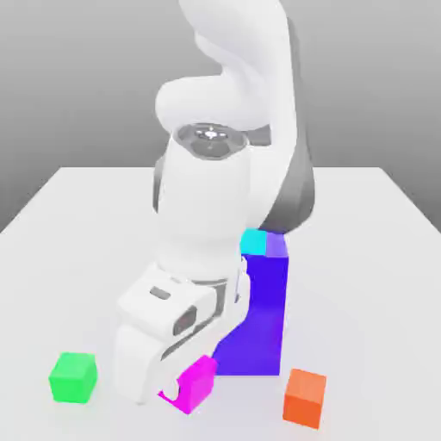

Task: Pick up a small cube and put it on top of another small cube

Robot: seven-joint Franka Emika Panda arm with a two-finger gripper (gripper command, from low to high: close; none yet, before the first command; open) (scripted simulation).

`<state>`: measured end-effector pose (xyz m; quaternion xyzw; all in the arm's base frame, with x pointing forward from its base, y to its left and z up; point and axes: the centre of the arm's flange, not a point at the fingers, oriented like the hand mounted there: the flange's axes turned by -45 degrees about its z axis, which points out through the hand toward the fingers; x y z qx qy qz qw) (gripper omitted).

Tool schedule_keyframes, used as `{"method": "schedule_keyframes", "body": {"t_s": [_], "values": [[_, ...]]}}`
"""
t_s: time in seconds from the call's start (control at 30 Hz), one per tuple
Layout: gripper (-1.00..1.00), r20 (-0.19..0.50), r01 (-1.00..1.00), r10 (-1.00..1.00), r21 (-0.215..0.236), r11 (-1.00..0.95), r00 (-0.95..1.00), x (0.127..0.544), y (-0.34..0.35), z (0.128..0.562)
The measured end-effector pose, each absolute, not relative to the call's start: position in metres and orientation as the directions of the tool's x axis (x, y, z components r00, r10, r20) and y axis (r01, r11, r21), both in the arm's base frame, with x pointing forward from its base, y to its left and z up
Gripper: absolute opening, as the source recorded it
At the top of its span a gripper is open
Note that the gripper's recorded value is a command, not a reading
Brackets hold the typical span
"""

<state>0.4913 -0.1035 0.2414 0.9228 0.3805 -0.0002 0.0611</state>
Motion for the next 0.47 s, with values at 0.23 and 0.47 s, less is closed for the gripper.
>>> {"method": "schedule_keyframes", "body": {"t_s": [0.23,0.47], "values": [[-1.00,0.000,0.426,0.426,0.004,-0.905,0.905,0.411,-0.216,0.224],[1.00,0.000,0.417,0.417,-0.001,-0.909,0.909,0.406,-0.218,0.183]]}}
